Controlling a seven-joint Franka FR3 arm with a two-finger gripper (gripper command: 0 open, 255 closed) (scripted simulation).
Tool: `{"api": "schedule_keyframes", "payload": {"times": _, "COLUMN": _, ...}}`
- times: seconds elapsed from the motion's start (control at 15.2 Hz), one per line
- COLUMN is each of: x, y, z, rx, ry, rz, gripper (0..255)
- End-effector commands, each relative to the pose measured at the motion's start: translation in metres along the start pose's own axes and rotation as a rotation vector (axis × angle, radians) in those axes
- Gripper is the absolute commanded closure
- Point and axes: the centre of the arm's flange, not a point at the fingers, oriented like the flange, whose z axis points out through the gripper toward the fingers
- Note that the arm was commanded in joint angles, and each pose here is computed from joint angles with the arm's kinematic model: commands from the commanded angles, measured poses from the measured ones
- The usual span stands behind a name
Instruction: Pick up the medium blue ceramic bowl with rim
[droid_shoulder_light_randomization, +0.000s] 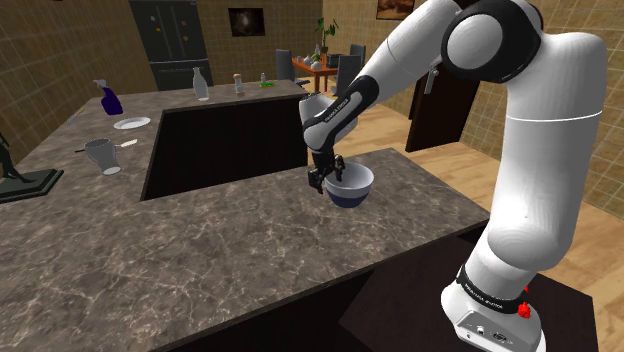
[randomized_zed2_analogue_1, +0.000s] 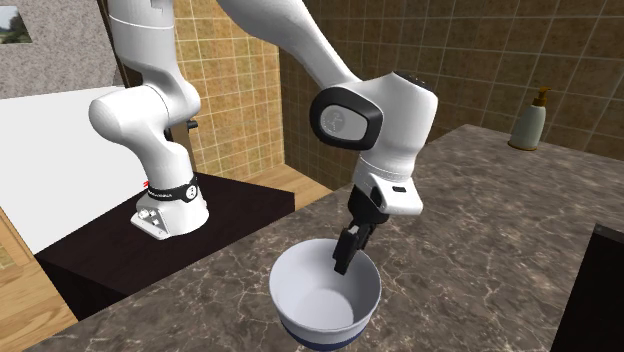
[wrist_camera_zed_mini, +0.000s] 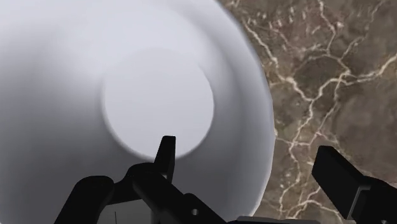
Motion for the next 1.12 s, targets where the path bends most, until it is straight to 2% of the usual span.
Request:
{"api": "schedule_keyframes", "payload": {"times": 0.0, "x": 0.001, "y": -0.002, "z": 0.008, "rx": 0.000, "ry": 0.000, "rz": 0.000, "gripper": 0}}
{"api": "schedule_keyframes", "payload": {"times": 0.07, "x": 0.001, "y": -0.002, "z": 0.008, "rx": 0.000, "ry": 0.000, "rz": 0.000, "gripper": 0}}
{"api": "schedule_keyframes", "payload": {"times": 0.13, "x": 0.001, "y": -0.002, "z": 0.008, "rx": 0.000, "ry": 0.000, "rz": 0.000, "gripper": 255}}
{"api": "schedule_keyframes", "payload": {"times": 0.73, "x": 0.001, "y": -0.002, "z": 0.008, "rx": 0.000, "ry": 0.000, "rz": 0.000, "gripper": 255}}
{"api": "schedule_keyframes", "payload": {"times": 1.06, "x": -0.003, "y": 0.002, "z": -0.018, "rx": 0.000, "ry": 0.000, "rz": 0.000, "gripper": 255}}
